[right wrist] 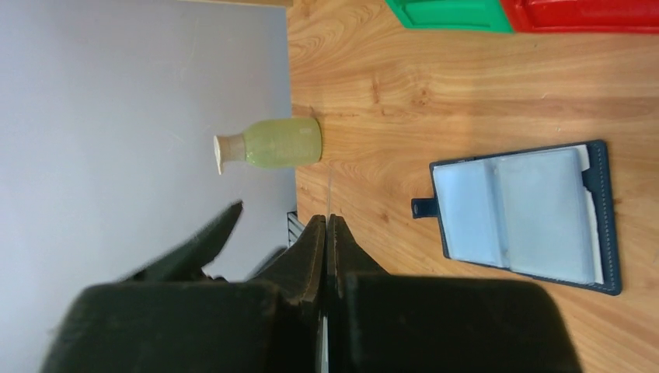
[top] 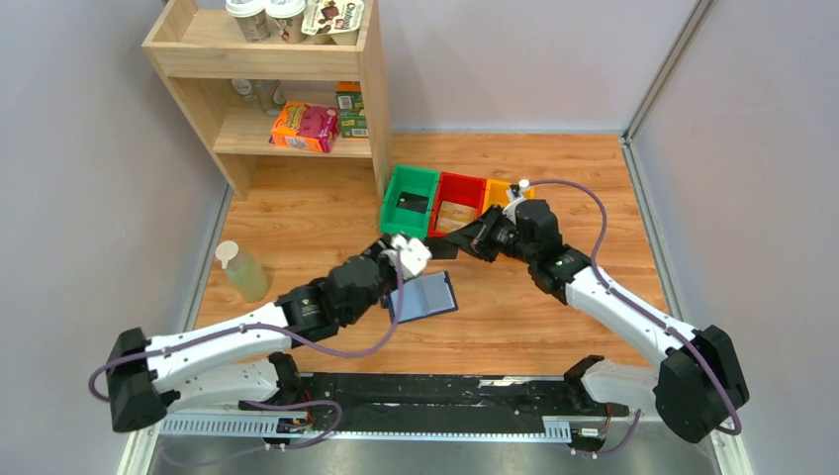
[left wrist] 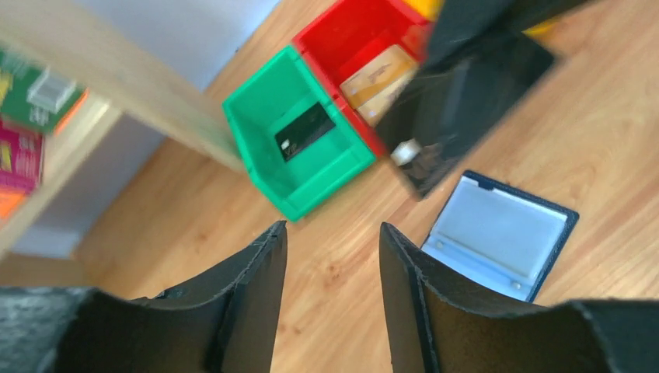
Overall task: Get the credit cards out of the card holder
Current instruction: Place the credit card in the storage box, then remove the credit card from the card holder.
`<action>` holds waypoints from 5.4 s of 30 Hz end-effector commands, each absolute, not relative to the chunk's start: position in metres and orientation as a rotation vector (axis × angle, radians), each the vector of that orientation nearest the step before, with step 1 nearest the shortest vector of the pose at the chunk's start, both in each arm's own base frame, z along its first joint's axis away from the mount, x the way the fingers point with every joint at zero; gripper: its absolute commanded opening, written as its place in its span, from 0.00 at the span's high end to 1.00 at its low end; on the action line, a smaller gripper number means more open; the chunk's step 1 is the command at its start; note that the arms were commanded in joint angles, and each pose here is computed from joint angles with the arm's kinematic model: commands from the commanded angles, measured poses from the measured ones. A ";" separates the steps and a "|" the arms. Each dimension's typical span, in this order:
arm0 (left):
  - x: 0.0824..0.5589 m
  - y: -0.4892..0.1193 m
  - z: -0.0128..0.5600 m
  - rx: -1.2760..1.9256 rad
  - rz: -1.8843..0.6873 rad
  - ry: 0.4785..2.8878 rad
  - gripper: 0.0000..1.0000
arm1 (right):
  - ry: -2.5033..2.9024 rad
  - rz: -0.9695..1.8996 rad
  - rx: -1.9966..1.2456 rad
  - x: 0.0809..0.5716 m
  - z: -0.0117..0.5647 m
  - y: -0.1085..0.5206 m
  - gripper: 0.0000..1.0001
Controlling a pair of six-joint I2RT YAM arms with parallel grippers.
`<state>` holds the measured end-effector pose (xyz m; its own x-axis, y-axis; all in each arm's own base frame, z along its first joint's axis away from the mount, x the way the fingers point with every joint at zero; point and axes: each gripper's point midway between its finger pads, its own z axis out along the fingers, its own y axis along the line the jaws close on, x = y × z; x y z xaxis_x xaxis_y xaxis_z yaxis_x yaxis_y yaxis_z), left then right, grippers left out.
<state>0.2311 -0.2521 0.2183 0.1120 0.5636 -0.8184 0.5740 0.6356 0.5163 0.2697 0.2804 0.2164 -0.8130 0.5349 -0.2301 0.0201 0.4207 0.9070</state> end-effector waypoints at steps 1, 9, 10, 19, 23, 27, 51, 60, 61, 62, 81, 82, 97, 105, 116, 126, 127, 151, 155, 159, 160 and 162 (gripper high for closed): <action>0.224 -0.236 0.234 0.659 -0.418 1.723 0.44 | 1.969 1.440 0.330 0.275 0.254 0.269 1.00; 0.239 -0.234 0.244 0.178 -1.054 1.734 0.37 | 1.816 1.498 0.224 0.267 0.271 0.263 1.00; 0.238 -0.239 0.251 0.162 -1.131 1.682 0.38 | 1.798 1.503 0.218 0.266 0.273 0.262 1.00; 0.242 -0.268 0.269 0.046 -1.503 1.580 0.37 | 1.693 1.563 0.172 0.261 0.285 0.262 1.00; 0.242 -0.274 0.274 0.048 -1.563 1.556 0.40 | 1.674 1.585 0.157 0.260 0.289 0.264 1.00; 0.243 -0.277 0.272 0.038 -1.606 1.554 0.45 | 1.661 1.590 0.152 0.259 0.289 0.263 1.00; 0.254 -0.290 0.271 -0.001 -1.715 1.520 0.91 | 1.698 1.590 0.134 0.272 0.272 0.274 0.92; 0.283 -0.273 0.231 0.049 -1.366 1.708 1.00 | 1.846 1.311 0.112 0.280 0.235 0.255 0.18; 0.289 -0.269 0.224 0.036 -1.317 1.764 1.00 | 1.857 1.261 0.098 0.281 0.231 0.250 0.16; 0.294 -0.266 0.220 0.071 -1.251 1.775 1.00 | 1.874 1.216 0.084 0.281 0.228 0.246 0.14; 0.425 -0.226 0.130 0.079 -0.558 2.140 1.00 | 2.019 0.774 -0.028 0.261 0.194 0.187 0.00; 0.432 -0.228 0.134 0.076 -0.558 2.134 1.00 | 2.016 0.769 -0.030 0.260 0.194 0.186 0.00; 0.448 -0.255 0.085 0.020 -0.691 2.219 0.89 | 2.011 0.744 -0.074 0.249 0.193 0.179 0.00; 0.434 -0.220 0.102 -0.053 -0.523 2.202 0.62 | 2.013 0.752 -0.089 0.249 0.192 0.181 0.00; 0.396 -0.202 0.158 -0.031 -0.474 2.192 0.54 | 2.072 0.796 -0.146 0.255 0.181 0.197 0.02; 0.294 -0.230 0.166 0.110 -0.545 2.256 0.59 | 2.279 0.843 -0.242 0.253 0.138 0.239 0.17; 0.287 -0.233 0.166 0.110 -0.567 2.261 0.61 | 2.302 0.841 -0.253 0.252 0.134 0.244 0.19; 0.204 -0.225 0.046 0.167 -0.507 2.633 0.82 | 2.614 0.792 -0.353 0.234 0.046 0.299 0.47; 0.198 -0.220 0.028 0.158 -0.468 2.684 0.82 | 2.635 0.778 -0.341 0.232 0.037 0.298 0.48; 0.190 -0.219 0.015 0.166 -0.467 2.732 0.84 | 2.627 0.798 -0.338 0.232 0.039 0.300 0.50; 0.189 -0.219 0.013 0.167 -0.467 2.738 0.85 | 2.623 0.811 -0.340 0.231 0.041 0.301 0.50; 0.187 -0.219 0.009 0.164 -0.468 2.752 0.86 | 2.595 0.855 -0.350 0.232 0.051 0.307 0.51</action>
